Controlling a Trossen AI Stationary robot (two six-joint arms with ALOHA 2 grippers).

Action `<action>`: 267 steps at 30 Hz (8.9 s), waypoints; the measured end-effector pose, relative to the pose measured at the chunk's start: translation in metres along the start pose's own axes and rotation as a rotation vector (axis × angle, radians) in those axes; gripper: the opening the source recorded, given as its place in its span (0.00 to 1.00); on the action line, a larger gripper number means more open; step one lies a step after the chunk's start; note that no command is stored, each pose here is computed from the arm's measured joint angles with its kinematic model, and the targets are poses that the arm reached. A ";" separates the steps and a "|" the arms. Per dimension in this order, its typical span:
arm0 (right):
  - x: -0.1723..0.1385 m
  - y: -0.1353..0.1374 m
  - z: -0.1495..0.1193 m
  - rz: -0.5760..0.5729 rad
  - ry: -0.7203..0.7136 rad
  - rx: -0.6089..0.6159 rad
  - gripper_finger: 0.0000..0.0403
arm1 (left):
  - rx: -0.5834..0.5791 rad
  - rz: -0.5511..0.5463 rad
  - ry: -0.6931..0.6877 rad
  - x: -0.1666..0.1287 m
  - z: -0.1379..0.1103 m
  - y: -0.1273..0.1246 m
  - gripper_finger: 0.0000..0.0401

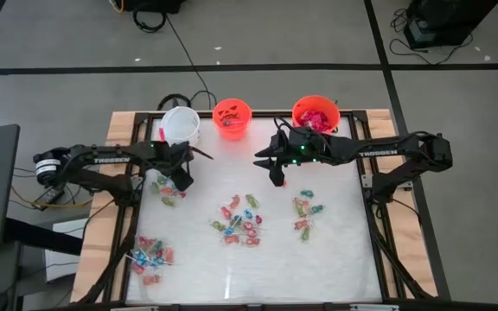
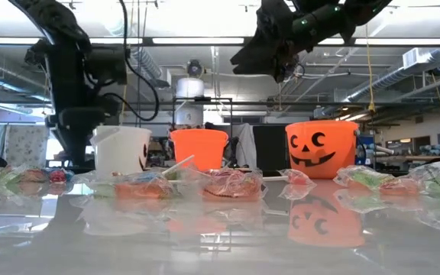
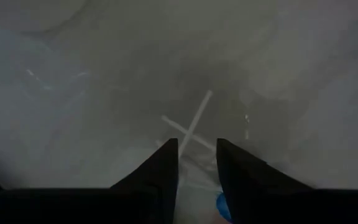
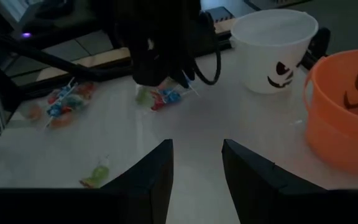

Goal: Sort candy by brand, put in halloween buckets
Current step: Put the blue lollipop into the left orange bucket, then put the green lollipop into the left orange bucket, then put the red lollipop into the left orange bucket

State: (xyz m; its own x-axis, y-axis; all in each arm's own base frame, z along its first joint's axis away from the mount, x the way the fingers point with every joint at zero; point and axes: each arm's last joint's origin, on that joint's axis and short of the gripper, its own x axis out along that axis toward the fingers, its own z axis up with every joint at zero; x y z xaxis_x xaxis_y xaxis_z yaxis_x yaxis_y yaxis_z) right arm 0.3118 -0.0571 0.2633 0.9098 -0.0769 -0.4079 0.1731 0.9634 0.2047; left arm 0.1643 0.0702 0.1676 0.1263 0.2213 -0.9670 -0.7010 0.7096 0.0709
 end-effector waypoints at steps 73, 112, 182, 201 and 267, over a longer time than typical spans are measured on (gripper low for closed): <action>-0.005 -0.004 0.003 -0.063 -0.011 -0.042 0.37 | -0.070 -0.065 -0.674 -0.051 0.215 0.032 0.30; -0.004 0.000 -0.003 -0.054 0.046 -0.024 0.37 | -0.271 0.214 0.074 -0.036 -0.025 -0.030 0.36; -0.005 -0.007 -0.005 -0.071 0.072 -0.021 0.37 | -0.196 0.191 0.143 -0.043 0.004 -0.012 0.32; -0.013 -0.018 -0.009 -0.125 0.137 0.026 0.37 | -0.096 0.029 -0.515 -0.077 0.151 -0.010 0.31; -0.015 -0.021 -0.007 -0.160 0.128 0.043 0.37 | 0.112 0.002 0.001 -0.024 -0.013 -0.067 0.53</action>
State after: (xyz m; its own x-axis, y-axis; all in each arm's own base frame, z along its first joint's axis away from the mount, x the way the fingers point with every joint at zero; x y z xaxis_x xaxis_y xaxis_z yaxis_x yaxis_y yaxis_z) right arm 0.2919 -0.0743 0.2585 0.8145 -0.1923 -0.5473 0.3302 0.9294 0.1648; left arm 0.1988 0.0086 0.1823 0.1240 0.2220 -0.9671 -0.6183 0.7796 0.0997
